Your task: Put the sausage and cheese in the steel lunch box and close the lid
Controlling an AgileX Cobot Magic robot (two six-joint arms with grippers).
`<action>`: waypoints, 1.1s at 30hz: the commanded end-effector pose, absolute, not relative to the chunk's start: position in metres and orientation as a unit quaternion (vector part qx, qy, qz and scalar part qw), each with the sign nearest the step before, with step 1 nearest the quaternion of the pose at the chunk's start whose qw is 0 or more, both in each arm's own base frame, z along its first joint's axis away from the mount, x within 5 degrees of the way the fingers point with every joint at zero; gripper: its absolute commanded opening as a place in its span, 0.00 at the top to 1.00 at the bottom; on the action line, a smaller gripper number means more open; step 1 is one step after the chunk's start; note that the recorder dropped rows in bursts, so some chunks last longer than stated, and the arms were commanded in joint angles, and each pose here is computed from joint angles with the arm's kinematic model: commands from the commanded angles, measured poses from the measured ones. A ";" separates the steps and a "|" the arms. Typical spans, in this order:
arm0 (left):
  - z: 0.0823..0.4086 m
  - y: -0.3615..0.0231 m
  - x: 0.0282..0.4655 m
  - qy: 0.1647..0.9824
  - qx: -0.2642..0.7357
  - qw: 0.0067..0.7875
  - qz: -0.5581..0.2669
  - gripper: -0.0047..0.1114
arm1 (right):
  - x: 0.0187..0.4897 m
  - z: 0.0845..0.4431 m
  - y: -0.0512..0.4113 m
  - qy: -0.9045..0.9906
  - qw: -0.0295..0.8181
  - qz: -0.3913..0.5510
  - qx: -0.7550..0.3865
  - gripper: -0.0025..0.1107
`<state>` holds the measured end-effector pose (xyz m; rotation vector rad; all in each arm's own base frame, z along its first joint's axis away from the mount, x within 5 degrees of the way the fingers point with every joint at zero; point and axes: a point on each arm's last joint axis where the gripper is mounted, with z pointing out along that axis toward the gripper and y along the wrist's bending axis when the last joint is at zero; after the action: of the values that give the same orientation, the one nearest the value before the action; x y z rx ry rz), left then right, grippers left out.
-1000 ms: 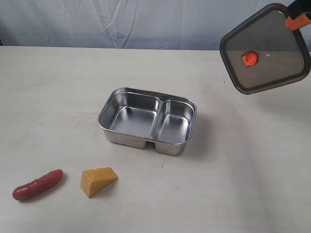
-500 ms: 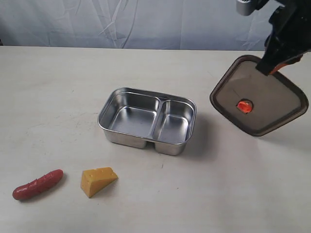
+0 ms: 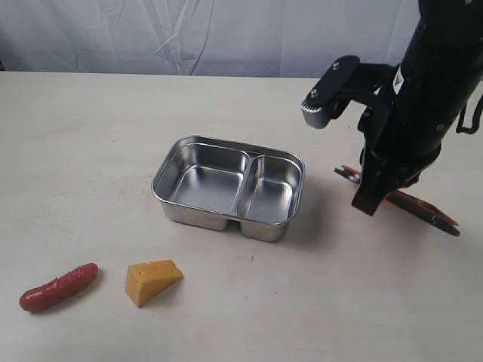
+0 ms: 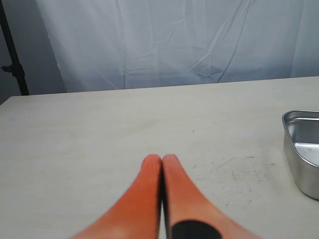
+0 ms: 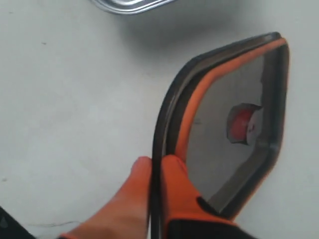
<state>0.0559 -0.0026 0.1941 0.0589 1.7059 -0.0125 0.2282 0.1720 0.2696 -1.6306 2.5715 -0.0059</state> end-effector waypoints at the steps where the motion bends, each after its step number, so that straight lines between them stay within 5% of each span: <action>1: 0.194 -0.003 0.056 0.748 0.028 0.663 -0.007 0.96 | 0.214 0.251 0.182 0.835 0.035 0.011 -0.549 0.99; 24: 0.194 -0.003 0.056 0.748 0.028 0.663 -0.007 0.96 | 0.196 0.161 0.225 0.796 -0.062 0.008 -0.603 0.98; 27: 0.194 -0.003 0.056 0.748 0.028 0.663 -0.007 0.96 | 0.197 0.158 0.225 0.792 -0.067 0.008 -0.606 0.88; 30: 0.194 -0.003 0.056 0.748 0.028 0.663 -0.007 0.96 | 0.197 0.158 0.225 0.790 -0.066 0.008 -0.609 0.67; 33: 0.194 -0.003 0.056 0.748 0.028 0.663 -0.007 0.96 | 0.197 0.159 0.225 0.790 -0.065 0.008 -0.609 0.62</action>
<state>0.0558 -0.0025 0.1942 0.0617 1.7043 -0.0086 0.1965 0.2262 0.1598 -1.9791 2.6064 0.0365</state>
